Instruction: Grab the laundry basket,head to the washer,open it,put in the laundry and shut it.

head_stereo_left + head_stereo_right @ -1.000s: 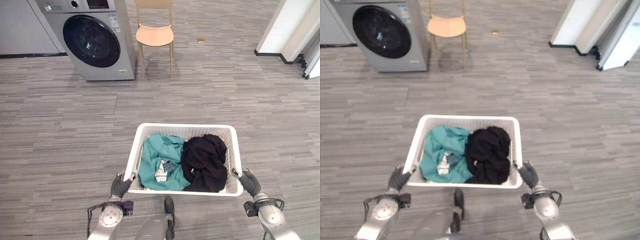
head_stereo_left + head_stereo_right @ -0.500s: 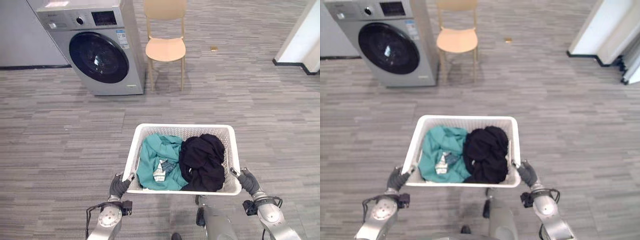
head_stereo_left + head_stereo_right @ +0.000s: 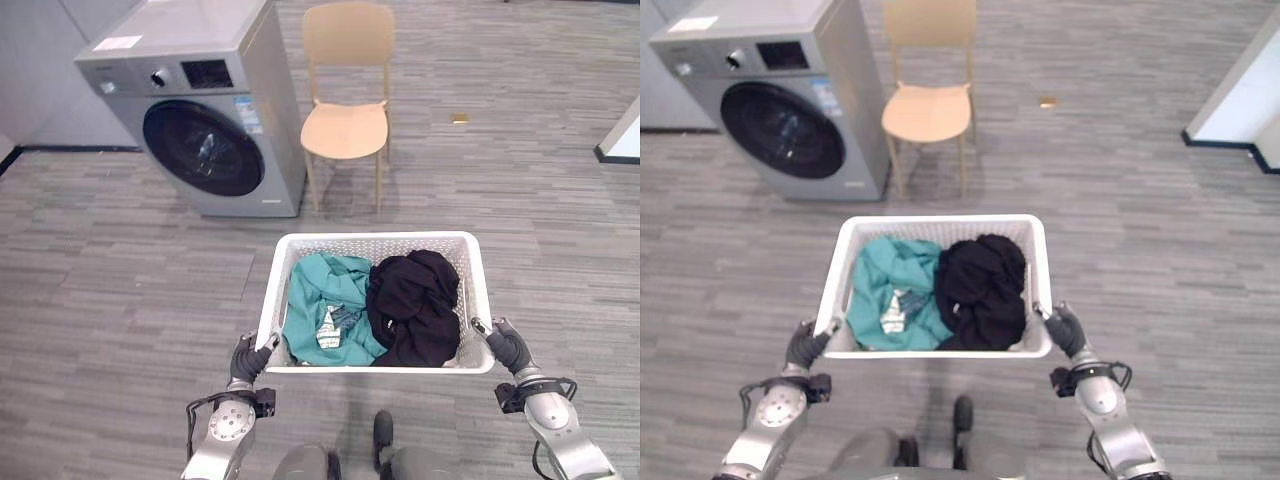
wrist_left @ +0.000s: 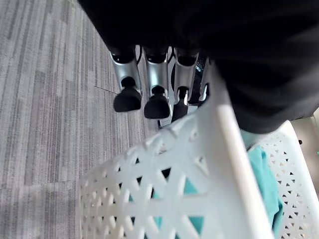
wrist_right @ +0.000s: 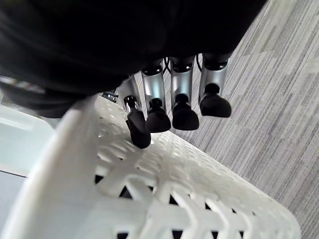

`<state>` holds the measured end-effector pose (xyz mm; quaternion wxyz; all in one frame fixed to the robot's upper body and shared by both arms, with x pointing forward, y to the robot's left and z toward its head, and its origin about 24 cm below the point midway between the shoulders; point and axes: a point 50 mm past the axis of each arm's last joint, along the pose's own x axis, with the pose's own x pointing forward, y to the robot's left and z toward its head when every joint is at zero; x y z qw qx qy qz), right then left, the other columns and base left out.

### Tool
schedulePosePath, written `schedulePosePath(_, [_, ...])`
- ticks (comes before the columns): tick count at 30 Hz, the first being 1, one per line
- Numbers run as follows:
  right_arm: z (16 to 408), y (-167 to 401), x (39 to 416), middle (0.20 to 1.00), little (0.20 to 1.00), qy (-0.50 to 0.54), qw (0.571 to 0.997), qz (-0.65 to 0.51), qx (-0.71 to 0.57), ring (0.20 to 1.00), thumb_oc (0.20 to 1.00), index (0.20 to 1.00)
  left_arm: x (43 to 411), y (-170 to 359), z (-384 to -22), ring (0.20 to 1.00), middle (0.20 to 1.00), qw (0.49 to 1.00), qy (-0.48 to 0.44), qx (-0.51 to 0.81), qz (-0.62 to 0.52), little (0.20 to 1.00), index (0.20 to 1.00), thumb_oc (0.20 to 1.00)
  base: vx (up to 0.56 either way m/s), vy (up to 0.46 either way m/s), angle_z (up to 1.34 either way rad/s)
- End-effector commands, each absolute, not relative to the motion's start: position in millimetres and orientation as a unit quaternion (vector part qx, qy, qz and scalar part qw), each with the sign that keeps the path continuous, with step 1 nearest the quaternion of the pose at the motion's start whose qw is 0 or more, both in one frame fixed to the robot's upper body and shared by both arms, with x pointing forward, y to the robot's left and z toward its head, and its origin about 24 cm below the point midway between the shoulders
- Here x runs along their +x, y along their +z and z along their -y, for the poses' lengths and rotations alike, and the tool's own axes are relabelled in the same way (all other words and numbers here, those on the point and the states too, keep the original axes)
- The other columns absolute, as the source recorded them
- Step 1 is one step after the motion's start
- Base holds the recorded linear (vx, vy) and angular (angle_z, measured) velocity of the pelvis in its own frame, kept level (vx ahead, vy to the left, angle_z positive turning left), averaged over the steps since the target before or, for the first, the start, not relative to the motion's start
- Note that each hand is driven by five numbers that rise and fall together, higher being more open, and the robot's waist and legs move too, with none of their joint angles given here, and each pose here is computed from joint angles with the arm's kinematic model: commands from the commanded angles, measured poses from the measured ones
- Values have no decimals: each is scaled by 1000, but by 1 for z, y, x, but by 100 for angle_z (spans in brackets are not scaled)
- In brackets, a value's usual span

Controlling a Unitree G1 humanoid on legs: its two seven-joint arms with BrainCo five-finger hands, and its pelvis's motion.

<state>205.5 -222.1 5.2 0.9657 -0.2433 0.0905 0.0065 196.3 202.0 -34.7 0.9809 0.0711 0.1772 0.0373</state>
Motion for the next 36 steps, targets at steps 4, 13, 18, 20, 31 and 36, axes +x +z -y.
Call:
schedulePosePath(4, [217,39,218,200,200,-33,989,7,-143,200,200,200,201,-3,-189,200,200,997,1,2,-80,200,200,200,464,92,-30])
schedulePosePath(13, [194,43,225,200,200,6,990,31,-140,200,200,200,208,3,-195,200,200,997,0,33,-69,200,200,200,452,220,-33])
schedulePosePath(18, [193,39,226,200,200,10,991,18,-134,200,200,200,205,0,-197,200,200,997,4,26,-77,200,200,200,418,126,-14])
schedulePosePath(20, [195,38,225,200,200,10,991,14,-130,200,200,200,203,-2,-199,200,200,996,8,24,-82,200,200,200,358,-21,43])
schedulePosePath(31, [213,38,219,200,200,-20,990,9,-140,200,200,200,212,-1,-185,200,200,997,-12,21,-70,200,200,200,484,-156,82])
schedulePosePath(36, [222,39,220,200,200,-31,987,4,-155,200,200,200,214,-1,-185,200,200,997,-17,19,-73,200,200,200,221,-83,-2])
